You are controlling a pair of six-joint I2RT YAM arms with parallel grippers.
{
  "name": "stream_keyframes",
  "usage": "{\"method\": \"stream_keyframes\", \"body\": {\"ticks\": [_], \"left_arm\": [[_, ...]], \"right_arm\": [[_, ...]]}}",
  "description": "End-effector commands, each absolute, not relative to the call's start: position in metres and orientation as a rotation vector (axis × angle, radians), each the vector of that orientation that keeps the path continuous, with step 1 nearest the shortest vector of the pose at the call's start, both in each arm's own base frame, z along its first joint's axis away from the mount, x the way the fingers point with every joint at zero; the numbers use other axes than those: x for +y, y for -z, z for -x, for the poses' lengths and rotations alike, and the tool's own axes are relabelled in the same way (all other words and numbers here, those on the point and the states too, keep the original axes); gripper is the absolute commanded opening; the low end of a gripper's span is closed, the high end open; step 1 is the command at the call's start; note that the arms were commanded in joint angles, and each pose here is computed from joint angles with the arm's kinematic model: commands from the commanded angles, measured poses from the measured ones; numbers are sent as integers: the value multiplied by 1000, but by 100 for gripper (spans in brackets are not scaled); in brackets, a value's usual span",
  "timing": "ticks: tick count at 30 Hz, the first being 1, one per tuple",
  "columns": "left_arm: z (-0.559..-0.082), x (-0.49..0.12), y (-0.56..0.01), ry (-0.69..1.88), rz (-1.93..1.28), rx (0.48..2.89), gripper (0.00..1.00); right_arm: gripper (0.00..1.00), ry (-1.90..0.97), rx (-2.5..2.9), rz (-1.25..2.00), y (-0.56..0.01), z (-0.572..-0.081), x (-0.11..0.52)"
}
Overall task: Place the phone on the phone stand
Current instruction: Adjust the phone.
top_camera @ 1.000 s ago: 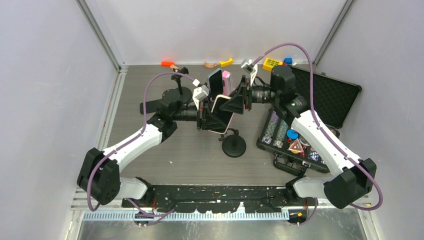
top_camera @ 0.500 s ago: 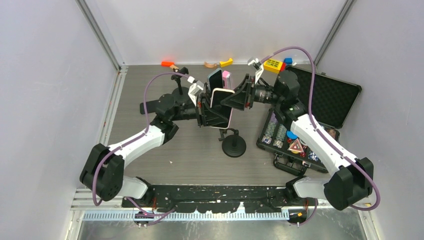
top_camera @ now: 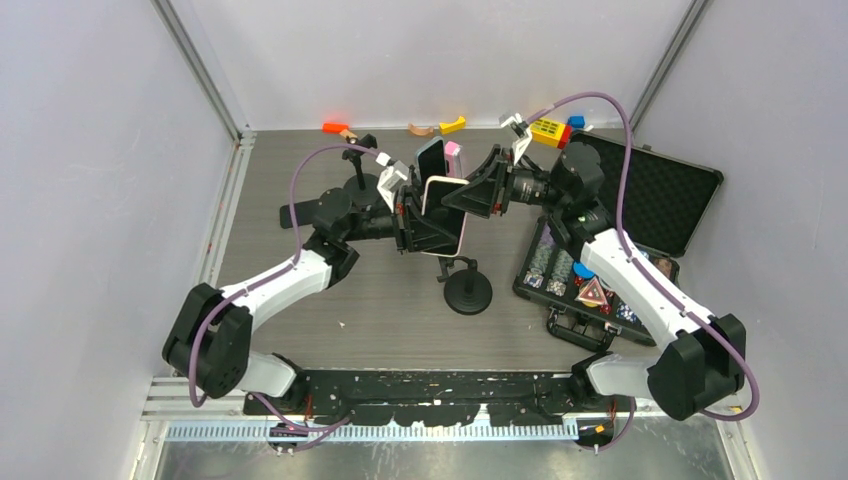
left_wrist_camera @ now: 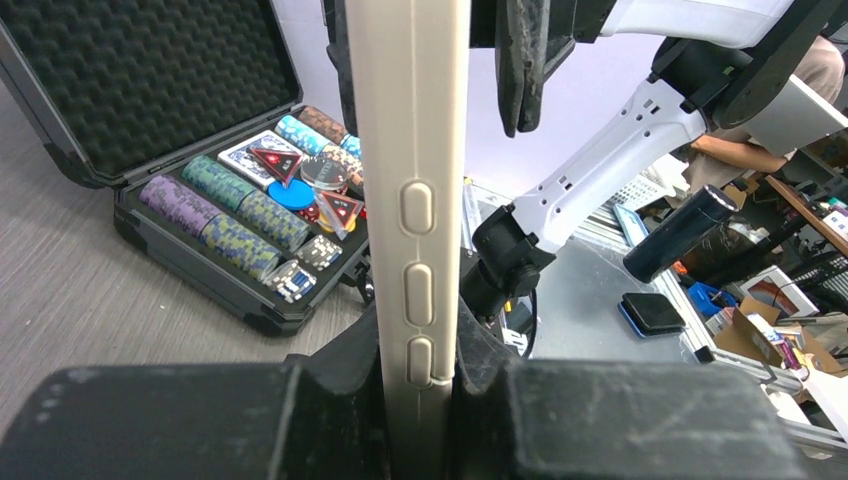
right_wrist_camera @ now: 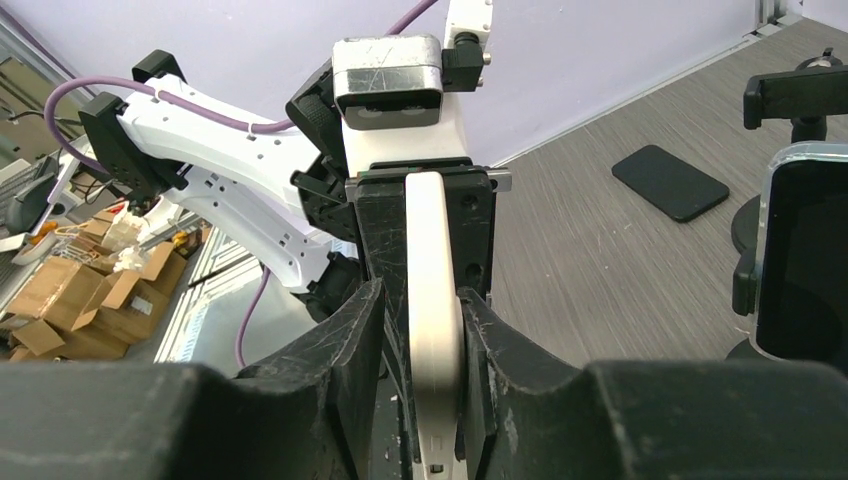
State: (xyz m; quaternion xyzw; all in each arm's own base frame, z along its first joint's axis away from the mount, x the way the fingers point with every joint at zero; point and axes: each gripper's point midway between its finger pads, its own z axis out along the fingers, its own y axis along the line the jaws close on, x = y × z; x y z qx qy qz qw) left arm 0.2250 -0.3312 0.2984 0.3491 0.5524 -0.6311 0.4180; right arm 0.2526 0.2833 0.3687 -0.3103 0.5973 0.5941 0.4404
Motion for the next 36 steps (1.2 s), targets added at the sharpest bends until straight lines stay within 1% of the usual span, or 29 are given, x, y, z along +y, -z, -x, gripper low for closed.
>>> {"method": "stream_keyframes", "body": {"ticks": [1,6,8,14,15,16,18,20,21,23,25,26,29,30,31,33,34,36], "left_arm": [[-228,-330,-317,1562,-877,1293,0],[-227,-329,-321,1556,-877,1277,0],[-227,-329,-323,1554,-877,1271,0],[-227,-329,-323,1552,-875,1266,0],[-228,-329,-323,1552,-871,1266,0],[-228,-329,-323,1553,-870,1265,0],[-228,-329,-323,1551,-867,1264,0],[-229,-329,-321,1545,-862,1265,0],[-230,-328,-320,1542,-860,1269,2],[-232,-326,-318,1528,-858,1279,26],[-238,-320,-317,1499,-848,1292,46],[-241,-315,-316,1478,-838,1301,54],[-255,-295,-314,1387,-818,1321,86],[-257,-290,-313,1351,-830,1329,94],[-258,-285,-310,1316,-855,1337,99],[-257,-277,-297,1236,-941,1380,100],[-258,-273,-288,1151,-1023,1362,100],[-255,-266,-263,1056,-1126,1394,100]], "right_arm": [[36,-1500,1410,822,-381,-244,288],[34,-1511,1423,827,-373,-245,291],[32,-1513,1425,830,-372,-244,292],[18,-1524,1423,842,-371,-242,294],[14,-1527,1425,843,-370,-242,295],[12,-1529,1421,848,-370,-241,295],[2,-1535,1412,854,-371,-240,295],[0,-1536,1401,859,-374,-239,295],[0,-1532,1395,864,-375,-239,294],[0,-1515,1387,867,-378,-239,291],[0,-1493,1383,857,-381,-241,284],[0,-1483,1376,857,-384,-239,280],[0,-1445,1385,847,-386,-240,267],[0,-1421,1367,859,-390,-237,263],[0,-1413,1390,850,-388,-237,259],[0,-1379,1401,854,-388,-235,252],[0,-1341,1382,871,-392,-234,247],[0,-1314,1403,885,-390,-232,242]]}}
